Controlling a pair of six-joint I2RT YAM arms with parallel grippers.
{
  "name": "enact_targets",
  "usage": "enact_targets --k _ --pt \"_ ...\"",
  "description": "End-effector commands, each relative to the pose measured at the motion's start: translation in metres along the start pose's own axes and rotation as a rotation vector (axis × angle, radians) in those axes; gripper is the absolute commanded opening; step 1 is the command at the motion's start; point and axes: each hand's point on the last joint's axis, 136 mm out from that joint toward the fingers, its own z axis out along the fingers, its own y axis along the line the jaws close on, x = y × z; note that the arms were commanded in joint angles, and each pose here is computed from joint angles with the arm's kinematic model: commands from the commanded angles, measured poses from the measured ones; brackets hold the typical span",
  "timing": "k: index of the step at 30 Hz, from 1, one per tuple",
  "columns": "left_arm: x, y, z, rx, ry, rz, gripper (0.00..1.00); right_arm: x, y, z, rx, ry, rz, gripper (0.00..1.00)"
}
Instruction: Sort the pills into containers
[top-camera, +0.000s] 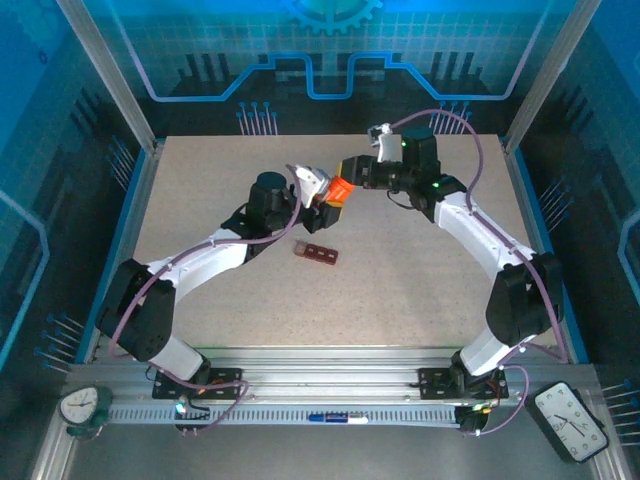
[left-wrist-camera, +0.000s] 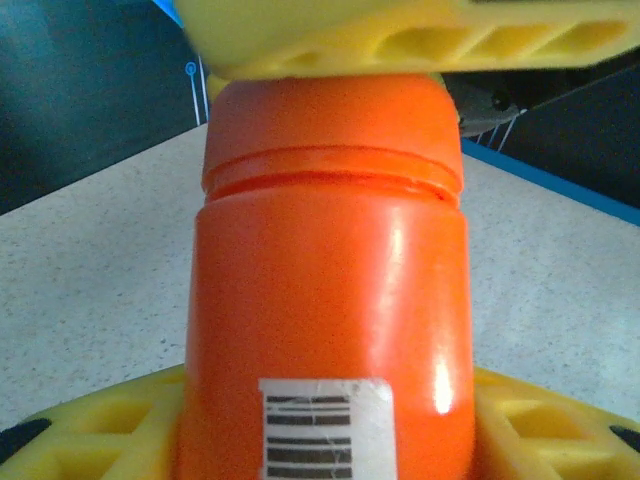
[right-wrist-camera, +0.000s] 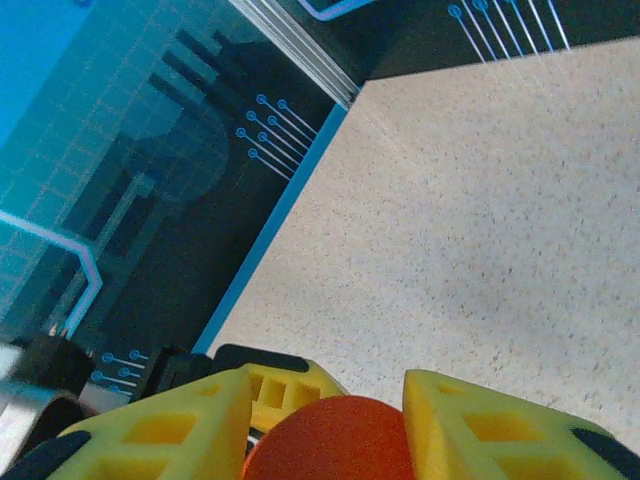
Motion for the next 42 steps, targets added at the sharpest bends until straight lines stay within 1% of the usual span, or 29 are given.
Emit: enact_targets --k 1,2,3,4,5,6,9,14,16,21,25,29,33,34,37,38,40,42 --pt "-0.046 -0.012 -0.01 0.08 -0.127 -0.012 0.03 -0.005 0.001 -0.013 -0.032 -0.018 -0.09 0.46" --pt "-0.045 -0.012 -0.01 0.079 -0.122 -0.011 0.03 -0.007 0.002 -0.015 -0.033 -0.028 -0.083 0.48" --pt "-0.044 -0.01 -0.009 0.074 -0.117 -0.007 0.03 -0.011 0.003 -0.019 -0.027 -0.041 -0.068 0.54" --pt "-0.043 -0.008 -0.008 0.063 -0.112 -0.003 0.03 -0.014 0.003 -0.022 -0.017 -0.052 -0.045 0.63" --pt "-0.041 -0.006 -0.008 0.052 -0.108 0.001 0.03 -0.017 0.002 -0.026 -0.005 -0.067 -0.021 0.68" --pt "-0.039 -0.004 -0.007 0.04 -0.104 0.01 0.03 -0.021 0.002 -0.03 0.004 -0.084 0.013 0.72" --pt "-0.034 0.0 -0.006 0.009 -0.095 0.041 0.03 -0.028 0.0 -0.039 0.042 -0.12 0.117 0.78" --pt "-0.029 0.005 -0.004 -0.036 -0.075 0.095 0.02 -0.021 -0.011 -0.042 0.119 -0.128 0.299 0.83" --pt "-0.03 0.005 -0.003 -0.046 -0.076 0.112 0.02 -0.017 -0.014 -0.039 0.143 -0.122 0.338 0.86" --pt "-0.032 0.003 -0.001 -0.051 -0.084 0.127 0.03 -0.006 -0.013 -0.023 0.162 -0.077 0.354 0.88" --pt "-0.032 0.001 0.002 -0.048 -0.081 0.131 0.03 -0.001 -0.006 -0.011 0.13 -0.052 0.356 0.88" --pt "-0.031 -0.001 0.003 -0.044 -0.076 0.134 0.02 0.002 -0.003 -0.005 0.117 -0.04 0.348 0.84" --pt "-0.029 -0.002 0.004 -0.042 -0.073 0.13 0.02 0.006 -0.001 0.0 0.106 -0.025 0.348 0.75" --pt "-0.03 -0.002 0.004 -0.042 -0.076 0.132 0.03 0.007 -0.001 0.0 0.104 -0.024 0.345 0.71" --pt "-0.029 -0.001 0.004 -0.048 -0.074 0.129 0.03 0.008 -0.001 0.001 0.097 -0.021 0.341 0.53" --pt "-0.03 -0.001 0.003 -0.051 -0.078 0.127 0.03 0.008 0.0 0.001 0.09 -0.019 0.335 0.48" --pt "-0.031 -0.001 0.003 -0.05 -0.082 0.116 0.02 0.008 0.002 0.001 0.077 -0.018 0.313 0.43" --pt "-0.035 -0.002 0.001 -0.044 -0.093 0.098 0.02 0.004 0.006 0.001 0.041 -0.016 0.262 0.41"
